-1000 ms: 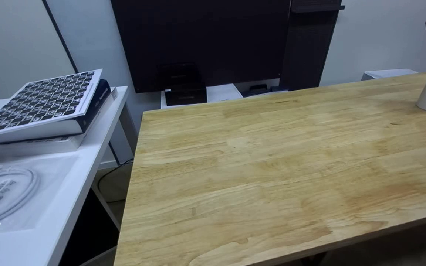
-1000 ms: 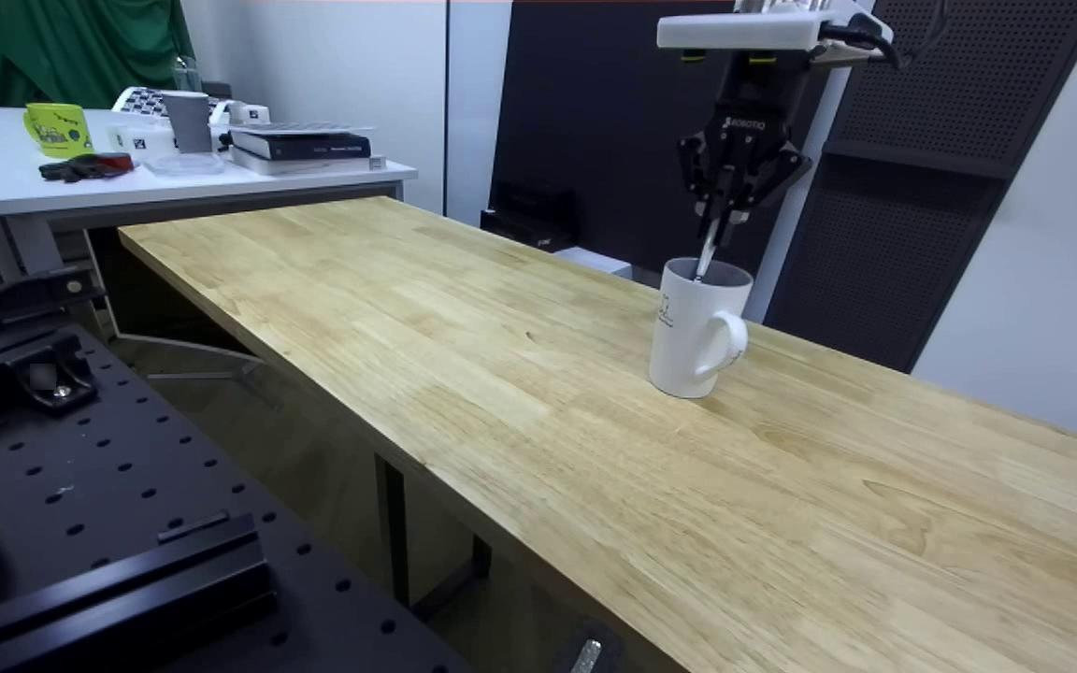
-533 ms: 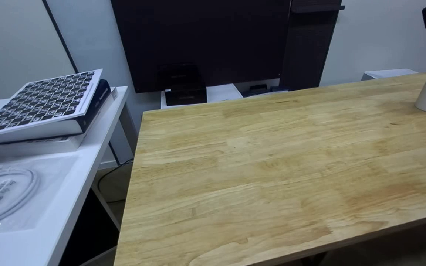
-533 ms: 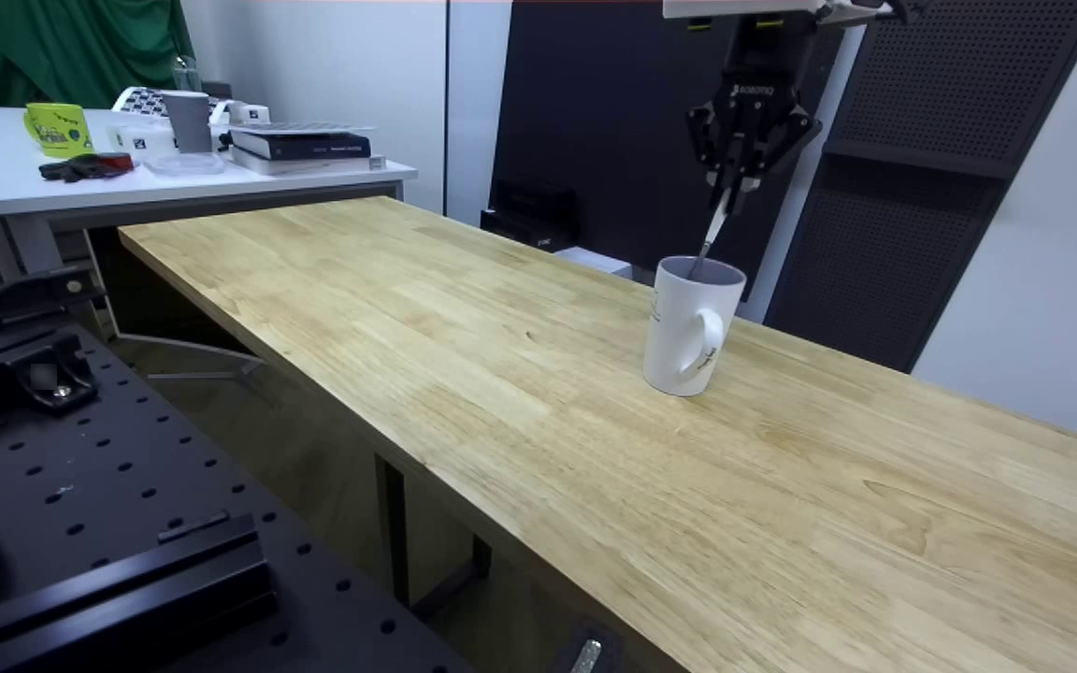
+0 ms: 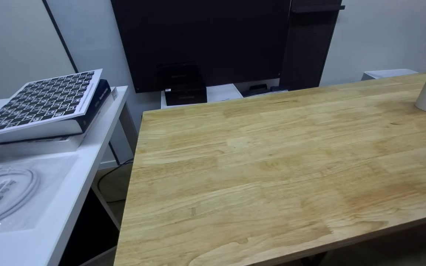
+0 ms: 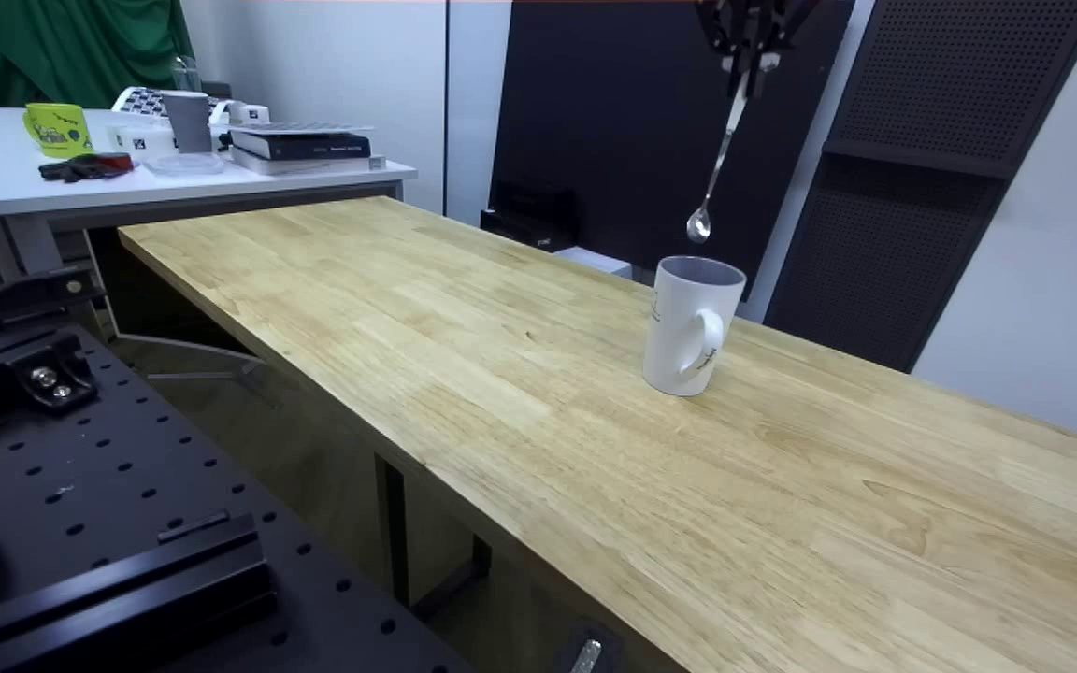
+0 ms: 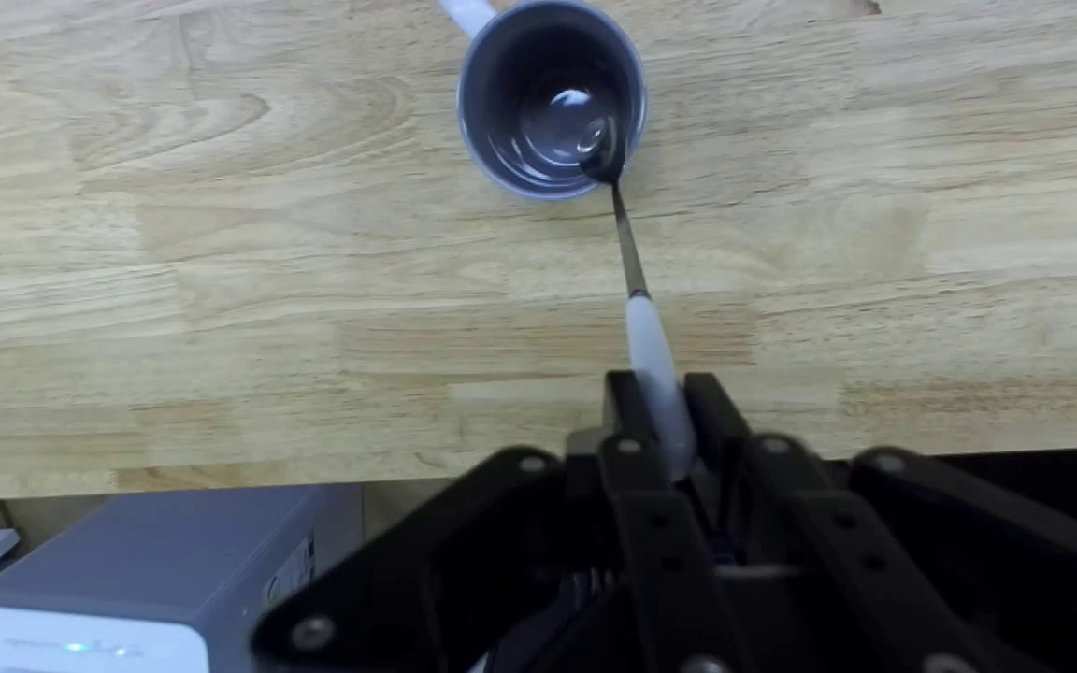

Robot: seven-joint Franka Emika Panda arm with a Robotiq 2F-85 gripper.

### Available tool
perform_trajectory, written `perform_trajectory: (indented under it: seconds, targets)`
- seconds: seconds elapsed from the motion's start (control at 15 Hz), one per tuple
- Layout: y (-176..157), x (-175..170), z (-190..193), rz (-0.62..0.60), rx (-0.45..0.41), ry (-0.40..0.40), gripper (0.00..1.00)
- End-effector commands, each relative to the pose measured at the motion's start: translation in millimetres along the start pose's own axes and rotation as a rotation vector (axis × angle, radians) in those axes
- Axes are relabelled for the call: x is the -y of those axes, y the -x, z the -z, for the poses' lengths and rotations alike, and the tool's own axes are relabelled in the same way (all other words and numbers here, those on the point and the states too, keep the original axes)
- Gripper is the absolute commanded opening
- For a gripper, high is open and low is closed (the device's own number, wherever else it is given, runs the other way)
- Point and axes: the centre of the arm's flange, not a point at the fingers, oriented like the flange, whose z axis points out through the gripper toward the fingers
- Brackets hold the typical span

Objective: Take the spoon out of the white mug

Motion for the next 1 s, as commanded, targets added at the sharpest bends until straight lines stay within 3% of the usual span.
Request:
perform_trajectory:
  seconds: [0.0,0.2,0.4,0.67,0.93]
  targets:
    - [18,15,84,0.021,-0.035,0.041,0.04]
    - [37,42,114,0.107,-0.063,0.010,0.04]
    - [45,79,107,0.206,-0.043,-0.027,0.04]
    - [43,119,62,0.314,0.032,-0.159,0.04]
    - [32,137,-2,0.314,0.150,-0.283,0.04]
